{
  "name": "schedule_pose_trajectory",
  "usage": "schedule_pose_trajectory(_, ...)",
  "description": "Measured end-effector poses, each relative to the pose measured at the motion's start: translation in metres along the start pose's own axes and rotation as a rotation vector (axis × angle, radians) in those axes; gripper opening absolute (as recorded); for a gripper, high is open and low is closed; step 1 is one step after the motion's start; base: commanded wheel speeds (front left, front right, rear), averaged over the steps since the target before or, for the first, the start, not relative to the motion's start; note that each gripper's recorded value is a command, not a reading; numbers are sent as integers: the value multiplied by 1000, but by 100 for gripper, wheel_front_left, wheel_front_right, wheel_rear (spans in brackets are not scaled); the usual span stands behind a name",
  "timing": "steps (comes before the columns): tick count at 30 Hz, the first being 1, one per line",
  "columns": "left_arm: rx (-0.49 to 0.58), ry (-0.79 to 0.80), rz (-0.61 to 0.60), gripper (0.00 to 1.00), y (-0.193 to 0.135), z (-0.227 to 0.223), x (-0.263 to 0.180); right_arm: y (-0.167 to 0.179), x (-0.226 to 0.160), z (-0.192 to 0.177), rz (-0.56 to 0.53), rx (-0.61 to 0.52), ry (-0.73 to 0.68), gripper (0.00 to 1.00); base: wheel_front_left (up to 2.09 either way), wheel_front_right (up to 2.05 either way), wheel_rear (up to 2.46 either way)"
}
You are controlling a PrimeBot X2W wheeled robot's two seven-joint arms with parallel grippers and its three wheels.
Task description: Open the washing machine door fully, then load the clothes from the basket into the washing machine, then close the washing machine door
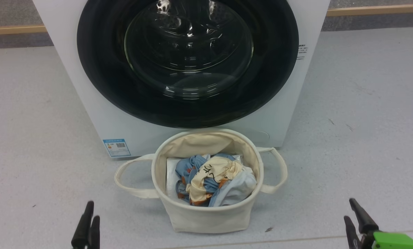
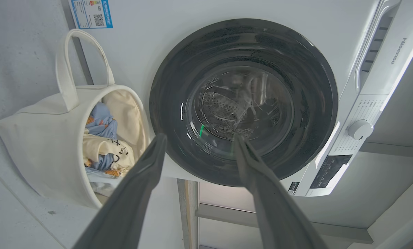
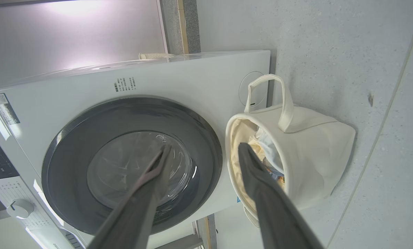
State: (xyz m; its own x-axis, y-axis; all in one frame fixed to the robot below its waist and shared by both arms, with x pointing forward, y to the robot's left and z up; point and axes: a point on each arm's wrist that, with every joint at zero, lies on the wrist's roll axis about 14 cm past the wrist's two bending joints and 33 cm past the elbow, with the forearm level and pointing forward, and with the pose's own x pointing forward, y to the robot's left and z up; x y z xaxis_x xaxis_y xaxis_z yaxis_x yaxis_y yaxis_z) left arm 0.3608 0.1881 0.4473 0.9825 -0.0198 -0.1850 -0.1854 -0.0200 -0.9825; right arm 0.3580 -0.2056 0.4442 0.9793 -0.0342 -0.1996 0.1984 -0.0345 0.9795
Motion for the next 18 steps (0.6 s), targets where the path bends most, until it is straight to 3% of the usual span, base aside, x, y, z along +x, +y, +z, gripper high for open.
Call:
schedule_pose_trajectory(3,-3,-5,30,100,11,0,-5,-9,-4,1,-27,-3,-6,100,0,0,0)
schedule_pose_trajectory(18,47,-60,14,100,0,11,4,11,6,7,25,-79,-44,100,0,0,0)
